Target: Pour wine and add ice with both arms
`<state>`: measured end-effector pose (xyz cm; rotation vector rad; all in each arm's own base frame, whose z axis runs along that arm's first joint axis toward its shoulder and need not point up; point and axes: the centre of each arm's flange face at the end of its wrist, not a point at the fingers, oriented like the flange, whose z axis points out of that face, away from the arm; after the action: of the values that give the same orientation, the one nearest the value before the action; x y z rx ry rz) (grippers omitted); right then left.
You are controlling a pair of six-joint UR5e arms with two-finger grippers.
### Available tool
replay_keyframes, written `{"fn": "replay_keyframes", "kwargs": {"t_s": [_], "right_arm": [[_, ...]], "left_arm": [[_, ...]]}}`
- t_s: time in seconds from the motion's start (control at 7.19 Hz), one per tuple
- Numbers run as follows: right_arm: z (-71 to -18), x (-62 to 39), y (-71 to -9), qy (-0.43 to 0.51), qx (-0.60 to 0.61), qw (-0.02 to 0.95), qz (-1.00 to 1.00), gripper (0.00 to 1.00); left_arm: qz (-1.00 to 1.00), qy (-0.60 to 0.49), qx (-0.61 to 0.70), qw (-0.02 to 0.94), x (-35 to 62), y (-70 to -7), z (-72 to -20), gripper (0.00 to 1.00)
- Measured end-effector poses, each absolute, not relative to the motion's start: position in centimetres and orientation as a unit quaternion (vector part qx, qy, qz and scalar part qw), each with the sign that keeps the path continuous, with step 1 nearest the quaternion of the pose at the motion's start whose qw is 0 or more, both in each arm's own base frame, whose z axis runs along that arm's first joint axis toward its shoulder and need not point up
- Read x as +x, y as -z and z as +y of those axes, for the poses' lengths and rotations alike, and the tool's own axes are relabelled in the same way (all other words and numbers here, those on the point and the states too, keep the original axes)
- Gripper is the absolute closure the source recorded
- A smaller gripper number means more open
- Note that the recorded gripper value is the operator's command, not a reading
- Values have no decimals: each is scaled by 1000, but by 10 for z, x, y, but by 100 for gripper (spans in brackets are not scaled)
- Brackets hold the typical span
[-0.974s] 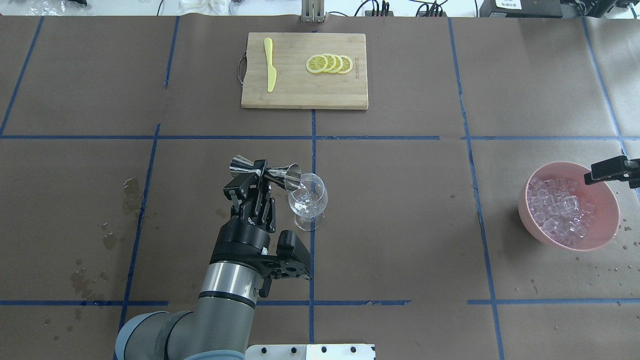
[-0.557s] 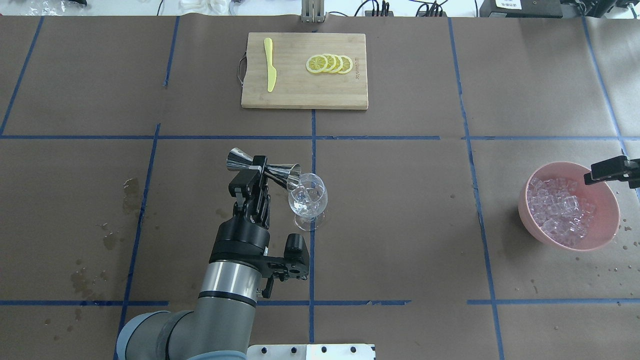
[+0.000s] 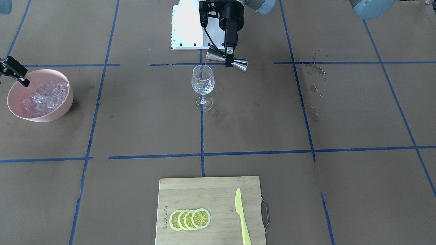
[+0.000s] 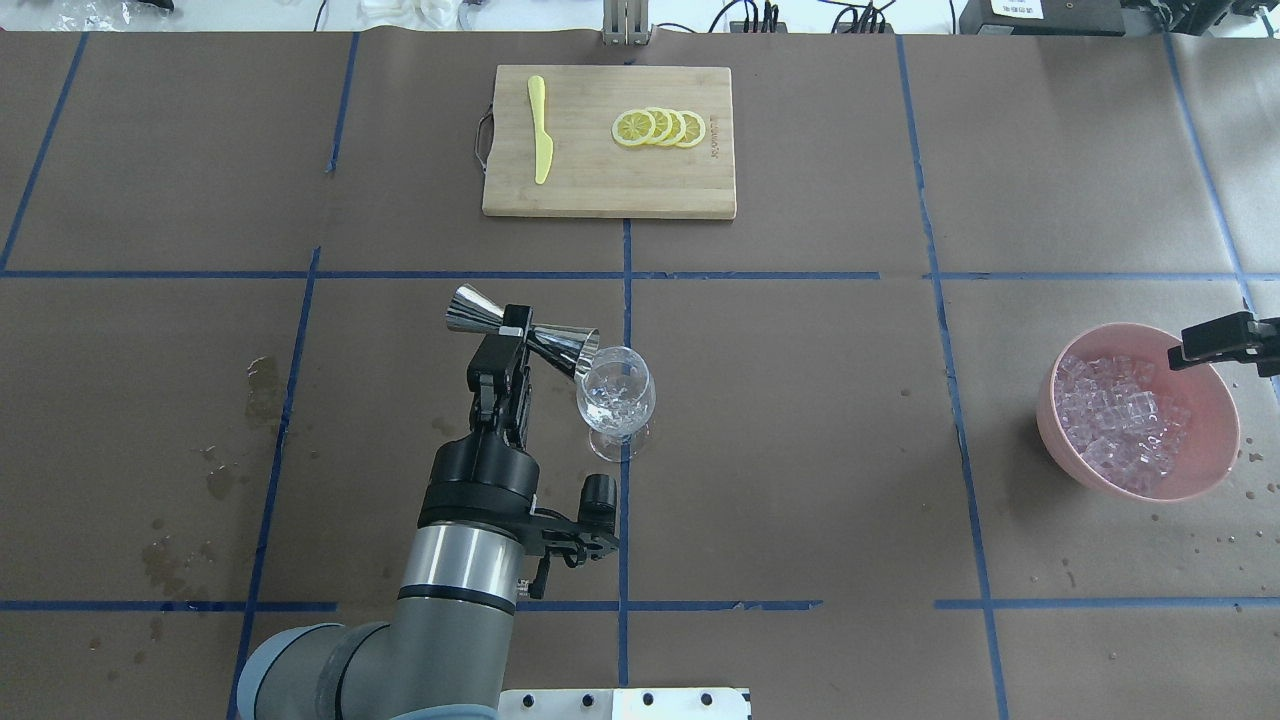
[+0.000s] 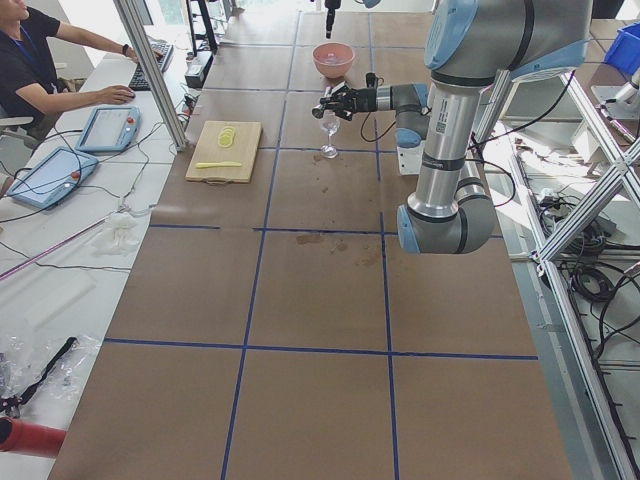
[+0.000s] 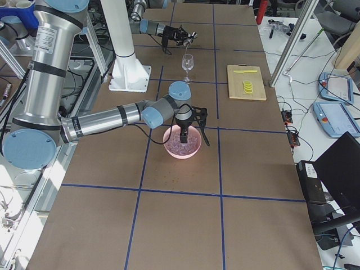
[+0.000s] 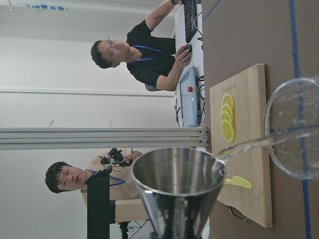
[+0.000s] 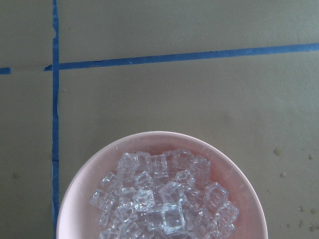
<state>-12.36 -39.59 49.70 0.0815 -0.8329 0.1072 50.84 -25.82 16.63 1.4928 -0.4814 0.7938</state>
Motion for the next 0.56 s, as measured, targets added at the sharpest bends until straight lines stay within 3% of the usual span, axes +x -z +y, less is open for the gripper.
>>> {"fn": "replay_keyframes", "kwargs": {"t_s": [0.56], "right_arm": [[-395,-132,-501,-45,44,918,-392,0]], "left_arm": [[-170,-297,678,650,495,-160,-260,100]]}}
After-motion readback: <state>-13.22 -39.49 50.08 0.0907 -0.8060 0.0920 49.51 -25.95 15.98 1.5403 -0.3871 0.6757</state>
